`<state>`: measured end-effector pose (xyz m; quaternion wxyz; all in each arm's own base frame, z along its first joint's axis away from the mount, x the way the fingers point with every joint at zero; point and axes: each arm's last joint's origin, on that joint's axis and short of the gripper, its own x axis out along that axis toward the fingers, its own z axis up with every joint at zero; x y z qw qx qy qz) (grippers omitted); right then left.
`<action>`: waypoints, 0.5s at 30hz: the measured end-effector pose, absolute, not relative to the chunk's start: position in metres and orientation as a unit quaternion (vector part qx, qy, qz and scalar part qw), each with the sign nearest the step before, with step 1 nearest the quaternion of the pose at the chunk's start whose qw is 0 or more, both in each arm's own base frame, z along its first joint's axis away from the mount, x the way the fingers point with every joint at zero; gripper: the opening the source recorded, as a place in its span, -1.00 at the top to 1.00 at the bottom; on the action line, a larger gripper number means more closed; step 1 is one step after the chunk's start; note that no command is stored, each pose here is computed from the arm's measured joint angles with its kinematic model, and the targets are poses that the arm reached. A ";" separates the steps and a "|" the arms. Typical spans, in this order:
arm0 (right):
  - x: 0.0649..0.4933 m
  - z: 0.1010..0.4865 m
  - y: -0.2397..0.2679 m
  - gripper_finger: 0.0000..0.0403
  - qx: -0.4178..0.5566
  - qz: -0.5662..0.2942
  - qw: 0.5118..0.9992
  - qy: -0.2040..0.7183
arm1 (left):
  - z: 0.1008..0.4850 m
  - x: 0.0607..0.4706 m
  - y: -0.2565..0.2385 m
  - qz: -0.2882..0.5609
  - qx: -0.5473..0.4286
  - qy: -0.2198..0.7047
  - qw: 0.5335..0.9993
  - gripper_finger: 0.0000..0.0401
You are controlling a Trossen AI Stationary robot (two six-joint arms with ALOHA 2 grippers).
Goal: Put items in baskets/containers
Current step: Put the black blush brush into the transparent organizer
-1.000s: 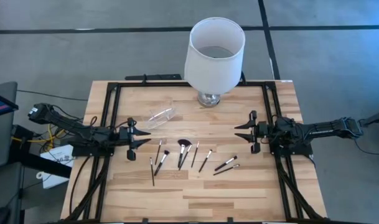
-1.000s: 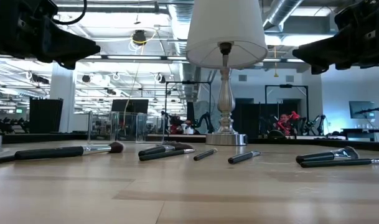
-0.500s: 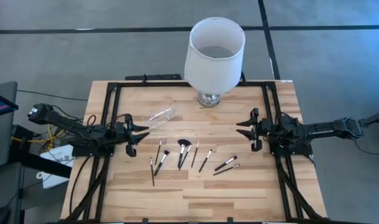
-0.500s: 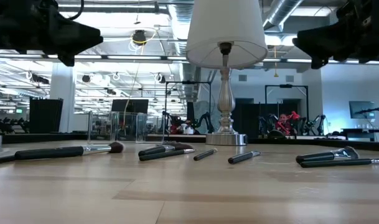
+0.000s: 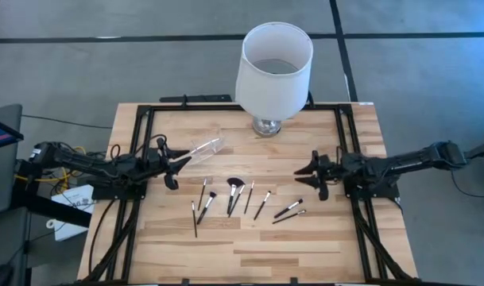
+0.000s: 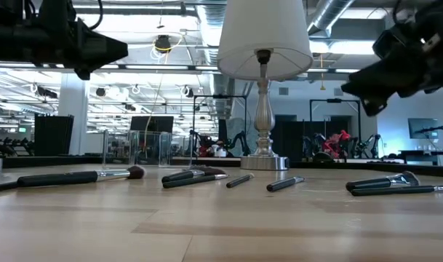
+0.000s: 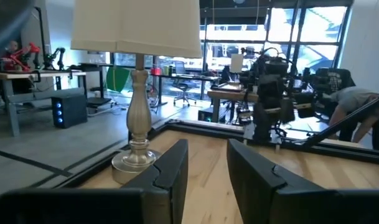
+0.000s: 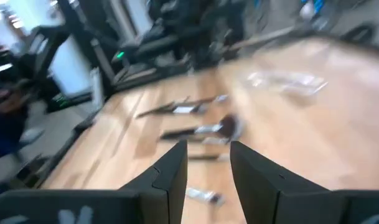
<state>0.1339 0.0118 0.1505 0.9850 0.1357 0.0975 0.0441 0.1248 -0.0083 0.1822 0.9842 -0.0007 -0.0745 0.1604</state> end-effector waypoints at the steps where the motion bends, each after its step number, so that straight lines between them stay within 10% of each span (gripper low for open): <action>1: 0.136 0.149 0.014 0.44 0.146 0.057 0.982 0.107 | 0.182 0.125 -0.008 0.164 0.000 -0.074 0.984 0.46; 8: 0.147 0.137 0.035 0.25 0.221 0.111 0.957 0.153 | 0.182 0.125 -0.005 0.172 -0.003 -0.076 0.982 0.46; 15: 0.166 0.124 0.060 0.02 0.074 0.145 0.962 0.218 | 0.186 0.124 -0.005 0.169 -0.036 -0.100 0.980 0.46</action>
